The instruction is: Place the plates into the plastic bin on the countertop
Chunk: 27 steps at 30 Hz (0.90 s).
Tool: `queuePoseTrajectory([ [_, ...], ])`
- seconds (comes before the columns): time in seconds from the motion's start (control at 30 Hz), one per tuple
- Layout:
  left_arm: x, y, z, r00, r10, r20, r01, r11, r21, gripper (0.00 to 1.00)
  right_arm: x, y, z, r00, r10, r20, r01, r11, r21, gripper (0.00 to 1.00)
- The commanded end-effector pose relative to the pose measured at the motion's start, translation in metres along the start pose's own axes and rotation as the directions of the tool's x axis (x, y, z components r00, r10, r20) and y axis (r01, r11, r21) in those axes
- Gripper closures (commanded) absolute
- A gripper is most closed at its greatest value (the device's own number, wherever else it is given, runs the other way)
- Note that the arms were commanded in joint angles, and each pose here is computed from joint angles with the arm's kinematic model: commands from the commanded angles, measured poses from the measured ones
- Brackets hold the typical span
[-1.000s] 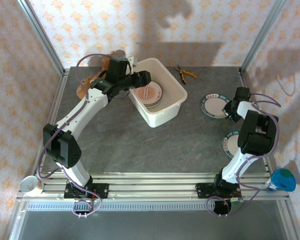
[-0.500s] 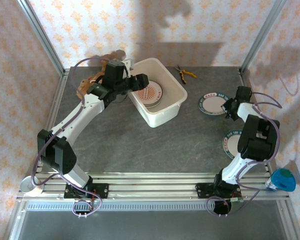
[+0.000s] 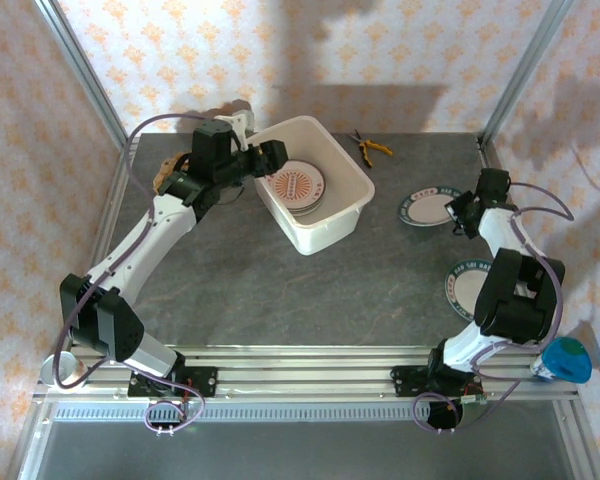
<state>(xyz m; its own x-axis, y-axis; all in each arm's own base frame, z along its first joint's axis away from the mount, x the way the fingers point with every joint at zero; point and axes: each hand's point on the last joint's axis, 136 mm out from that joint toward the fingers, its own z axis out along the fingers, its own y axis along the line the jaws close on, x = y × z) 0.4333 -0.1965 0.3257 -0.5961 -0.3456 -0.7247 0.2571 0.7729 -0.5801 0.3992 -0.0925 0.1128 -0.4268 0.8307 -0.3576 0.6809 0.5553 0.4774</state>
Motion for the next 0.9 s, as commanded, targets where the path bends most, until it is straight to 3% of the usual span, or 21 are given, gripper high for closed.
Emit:
queuePoseTrajectory([
  [0.0,-0.015,-0.006,-0.014,0.999,0.006,0.053,-0.009,0.999,0.04,0.33,-0.008,0.023,-0.034,0.998,0.053,0.042,-0.05,0.996,-0.078,1.0],
  [0.43,-0.035,0.019,-0.024,0.997,-0.005,0.083,0.002,0.999,0.035,0.33,-0.024,0.079,-0.146,0.968,0.119,0.221,-0.051,0.955,-0.292,1.0],
  [0.67,-0.041,0.034,-0.029,0.995,-0.032,0.094,0.03,0.999,0.024,0.33,0.0,0.162,-0.193,0.97,0.036,0.241,0.077,0.892,-0.446,1.0],
  [0.87,-0.042,0.042,-0.043,0.994,-0.028,0.107,0.029,1.0,-0.01,0.33,0.044,0.236,-0.193,0.977,-0.076,0.198,0.174,0.824,-0.539,1.0],
])
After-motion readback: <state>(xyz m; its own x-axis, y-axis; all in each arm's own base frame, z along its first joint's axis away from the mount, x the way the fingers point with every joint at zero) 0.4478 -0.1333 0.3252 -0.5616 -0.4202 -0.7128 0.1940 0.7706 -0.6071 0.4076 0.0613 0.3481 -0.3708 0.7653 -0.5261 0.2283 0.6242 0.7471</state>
